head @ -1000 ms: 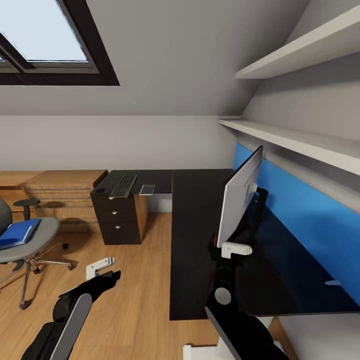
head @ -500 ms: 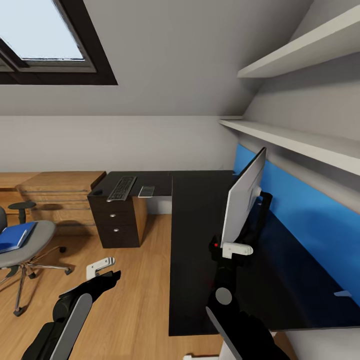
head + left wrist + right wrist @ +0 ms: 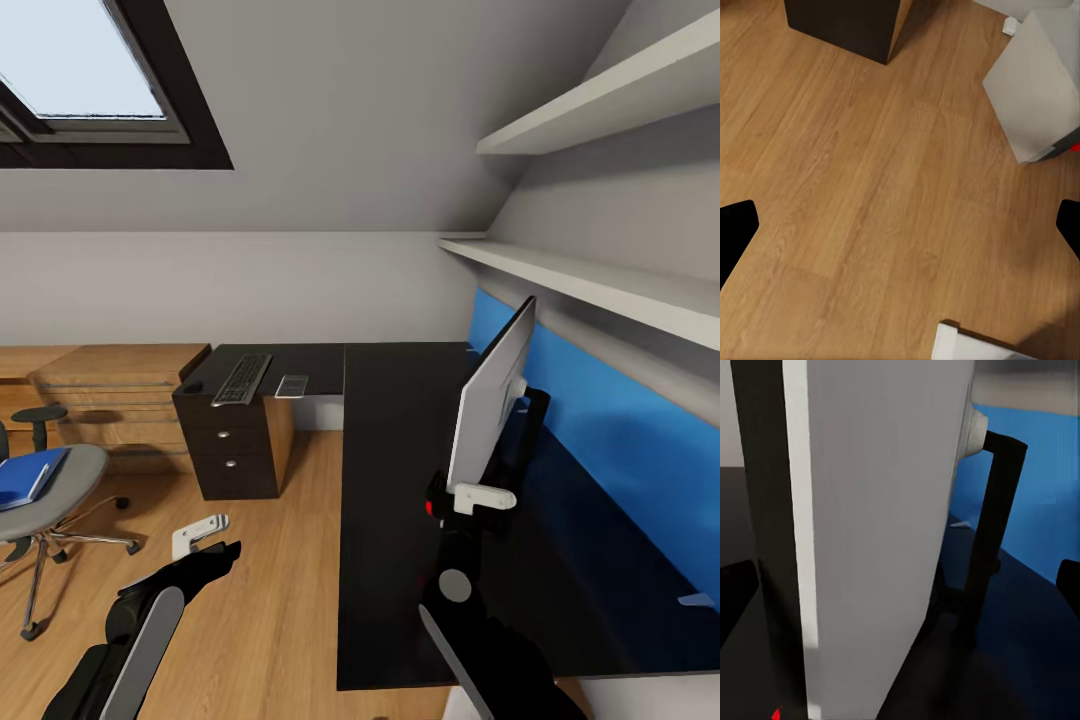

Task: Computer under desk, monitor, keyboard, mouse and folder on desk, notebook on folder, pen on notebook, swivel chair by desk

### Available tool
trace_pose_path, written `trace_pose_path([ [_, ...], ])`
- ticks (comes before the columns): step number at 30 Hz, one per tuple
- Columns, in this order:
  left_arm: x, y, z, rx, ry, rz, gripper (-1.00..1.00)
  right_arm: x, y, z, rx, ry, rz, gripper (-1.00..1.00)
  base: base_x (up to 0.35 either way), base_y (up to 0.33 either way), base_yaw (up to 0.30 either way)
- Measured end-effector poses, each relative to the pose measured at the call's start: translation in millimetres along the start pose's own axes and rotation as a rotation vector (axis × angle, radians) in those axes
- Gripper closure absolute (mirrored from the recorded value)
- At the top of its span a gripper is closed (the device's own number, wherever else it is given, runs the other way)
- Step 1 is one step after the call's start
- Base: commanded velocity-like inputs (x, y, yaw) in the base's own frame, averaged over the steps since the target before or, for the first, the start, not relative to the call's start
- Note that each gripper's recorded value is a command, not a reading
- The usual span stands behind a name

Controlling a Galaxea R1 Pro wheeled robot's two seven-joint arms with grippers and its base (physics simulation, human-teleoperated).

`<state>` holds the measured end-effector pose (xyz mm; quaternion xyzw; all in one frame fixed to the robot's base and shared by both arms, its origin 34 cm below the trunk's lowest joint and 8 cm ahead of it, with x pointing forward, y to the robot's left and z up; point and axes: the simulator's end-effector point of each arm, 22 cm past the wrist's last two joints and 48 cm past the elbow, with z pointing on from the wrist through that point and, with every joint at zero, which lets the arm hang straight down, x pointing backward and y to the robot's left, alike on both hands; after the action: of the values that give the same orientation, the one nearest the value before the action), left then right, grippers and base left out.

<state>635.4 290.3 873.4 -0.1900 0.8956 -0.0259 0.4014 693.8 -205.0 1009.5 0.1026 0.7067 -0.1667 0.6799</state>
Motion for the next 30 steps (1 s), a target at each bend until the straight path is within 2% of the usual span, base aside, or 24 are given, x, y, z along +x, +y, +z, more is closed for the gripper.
trace_pose_path([
  [15, 0.2, -1.2, -0.1, 0.004, 0.0, 0.0, -1.0, 0.7, -2.0, 1.3, 0.004, 0.004, -0.003, -1.0, 0.065, 0.0, 0.0],
  [30, 0.8, -0.8, 0.3, 0.003, 0.002, 0.0, -1.0, 1.1, -1.0, 1.0, 0.002, 0.006, -0.001, -1.0, -0.048, 0.056, 0.0],
])
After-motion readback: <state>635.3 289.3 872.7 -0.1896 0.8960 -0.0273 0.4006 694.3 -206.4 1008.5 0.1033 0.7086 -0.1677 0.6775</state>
